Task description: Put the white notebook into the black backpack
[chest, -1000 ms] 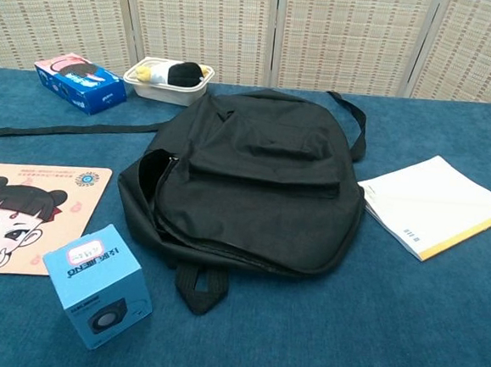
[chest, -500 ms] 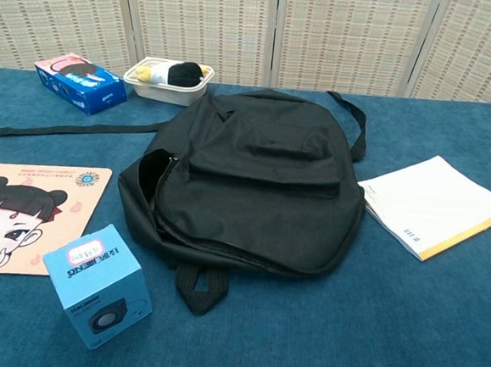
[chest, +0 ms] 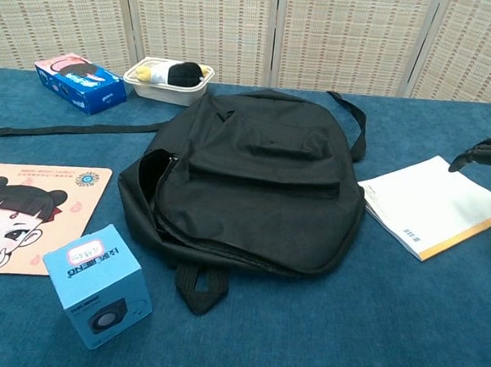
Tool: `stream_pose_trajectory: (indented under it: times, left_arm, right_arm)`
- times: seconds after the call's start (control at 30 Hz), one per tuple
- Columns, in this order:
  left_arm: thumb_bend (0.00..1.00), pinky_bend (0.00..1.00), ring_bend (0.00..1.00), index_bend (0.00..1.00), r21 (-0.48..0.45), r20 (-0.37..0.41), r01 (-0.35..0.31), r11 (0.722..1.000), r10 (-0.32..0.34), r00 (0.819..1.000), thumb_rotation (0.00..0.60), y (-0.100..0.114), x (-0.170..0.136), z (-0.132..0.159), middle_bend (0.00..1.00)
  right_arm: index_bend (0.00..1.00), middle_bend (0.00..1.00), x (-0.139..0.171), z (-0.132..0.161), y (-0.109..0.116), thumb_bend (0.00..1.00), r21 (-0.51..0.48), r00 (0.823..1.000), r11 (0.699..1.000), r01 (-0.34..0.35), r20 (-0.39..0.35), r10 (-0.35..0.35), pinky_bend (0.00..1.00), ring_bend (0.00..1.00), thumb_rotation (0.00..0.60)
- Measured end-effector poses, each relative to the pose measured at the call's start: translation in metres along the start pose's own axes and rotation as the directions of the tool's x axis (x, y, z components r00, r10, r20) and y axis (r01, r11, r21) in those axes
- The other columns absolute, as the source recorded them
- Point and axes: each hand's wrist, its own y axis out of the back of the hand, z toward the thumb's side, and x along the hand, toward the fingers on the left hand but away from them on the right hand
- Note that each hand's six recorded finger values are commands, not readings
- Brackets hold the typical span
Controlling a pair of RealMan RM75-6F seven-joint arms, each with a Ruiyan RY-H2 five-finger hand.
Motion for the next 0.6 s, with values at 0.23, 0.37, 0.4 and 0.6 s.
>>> stream_pose_trajectory:
  times: [0.23, 0.37, 0.4, 0.6]
  left_arm:
    - [0.26, 0.08, 0.09, 0.21, -0.015, -0.008, 0.001, 1.000, -0.001, 1.000, 0.600, 0.001, 0.000, -0.001, 0.12]
    - [0.26, 0.08, 0.09, 0.21, -0.014, -0.008, 0.000, 1.000, 0.000, 1.000, 0.600, 0.002, 0.000, -0.001, 0.12]
    - [0.26, 0.08, 0.09, 0.21, -0.015, -0.008, 0.001, 1.000, -0.001, 1.000, 0.600, 0.002, 0.000, -0.001, 0.12]
    - [0.26, 0.08, 0.09, 0.21, -0.015, -0.012, 0.005, 1.000, -0.005, 1.000, 0.600, 0.000, 0.000, -0.002, 0.12]
  right_arm:
    - [0.20, 0.17, -0.013, 0.008, -0.011, 0.11, 0.009, 0.999, 1.000, 0.004, -0.050, -0.004, 0.17, 0.09, 0.600]
    - [0.20, 0.17, -0.016, 0.012, -0.017, 0.11, 0.022, 0.997, 1.000, -0.006, -0.071, 0.008, 0.17, 0.09, 0.600]
    - [0.20, 0.17, -0.017, 0.012, -0.018, 0.11, 0.025, 0.997, 1.000, -0.009, -0.072, 0.011, 0.17, 0.09, 0.600]
    - [0.20, 0.16, -0.019, 0.011, -0.026, 0.11, 0.035, 0.997, 0.999, -0.026, -0.069, 0.028, 0.17, 0.09, 0.600]
